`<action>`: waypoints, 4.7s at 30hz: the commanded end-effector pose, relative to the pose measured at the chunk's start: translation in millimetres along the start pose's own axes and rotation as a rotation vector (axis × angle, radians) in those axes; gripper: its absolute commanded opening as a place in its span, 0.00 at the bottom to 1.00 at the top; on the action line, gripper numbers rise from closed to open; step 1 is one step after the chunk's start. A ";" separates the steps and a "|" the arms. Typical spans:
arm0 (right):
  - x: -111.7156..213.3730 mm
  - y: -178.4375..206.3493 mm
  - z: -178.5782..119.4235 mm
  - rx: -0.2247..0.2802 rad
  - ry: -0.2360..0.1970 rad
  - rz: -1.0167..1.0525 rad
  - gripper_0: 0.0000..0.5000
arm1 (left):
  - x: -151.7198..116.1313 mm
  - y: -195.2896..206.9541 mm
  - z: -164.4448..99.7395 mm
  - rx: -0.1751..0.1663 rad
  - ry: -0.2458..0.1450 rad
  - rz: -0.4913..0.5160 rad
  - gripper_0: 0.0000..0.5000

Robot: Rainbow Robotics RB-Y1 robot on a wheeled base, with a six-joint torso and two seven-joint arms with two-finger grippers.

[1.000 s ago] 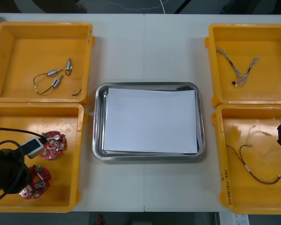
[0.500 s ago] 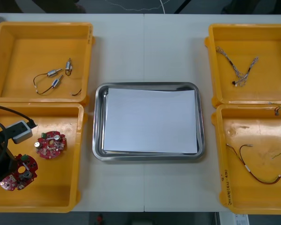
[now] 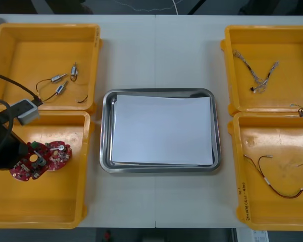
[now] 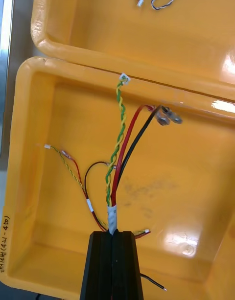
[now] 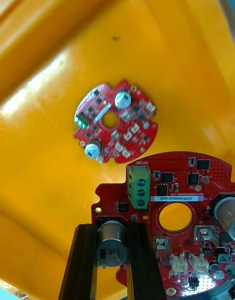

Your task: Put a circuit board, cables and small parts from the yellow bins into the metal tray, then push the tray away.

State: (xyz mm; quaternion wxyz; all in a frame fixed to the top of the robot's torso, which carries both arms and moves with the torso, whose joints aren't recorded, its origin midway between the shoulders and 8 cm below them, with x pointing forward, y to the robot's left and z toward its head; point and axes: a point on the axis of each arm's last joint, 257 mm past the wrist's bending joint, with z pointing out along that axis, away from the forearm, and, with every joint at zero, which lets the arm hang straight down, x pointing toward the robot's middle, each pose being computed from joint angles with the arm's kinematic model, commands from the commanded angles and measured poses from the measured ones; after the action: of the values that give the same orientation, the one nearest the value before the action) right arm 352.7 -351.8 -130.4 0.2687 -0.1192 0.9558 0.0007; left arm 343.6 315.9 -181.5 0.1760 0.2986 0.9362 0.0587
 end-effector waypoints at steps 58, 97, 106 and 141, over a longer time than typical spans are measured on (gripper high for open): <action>-1.3 19.4 -22.1 0.047 0.000 -0.357 0.00 | -184.0 -144.5 81.9 0.092 -0.099 0.096 0.00; -1.9 19.7 -21.9 0.047 -0.004 -0.353 0.00 | -185.0 -144.3 85.3 0.105 -0.086 0.053 1.00; -6.2 24.9 -24.3 0.031 -0.016 -0.371 0.00 | -184.1 -123.7 39.9 0.123 -0.068 -0.014 1.00; -67.8 174.3 -5.3 -0.068 -0.036 -0.937 0.00 | -159.8 37.9 -53.0 -0.016 -0.135 -0.145 1.00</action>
State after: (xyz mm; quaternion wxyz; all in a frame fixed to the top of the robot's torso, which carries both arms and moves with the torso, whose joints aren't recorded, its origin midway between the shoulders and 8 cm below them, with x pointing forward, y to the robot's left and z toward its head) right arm 359.3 -184.6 -111.3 0.2479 -0.5040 0.8256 -0.0543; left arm 459.2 221.9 -92.5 0.2396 0.1950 0.9511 0.0039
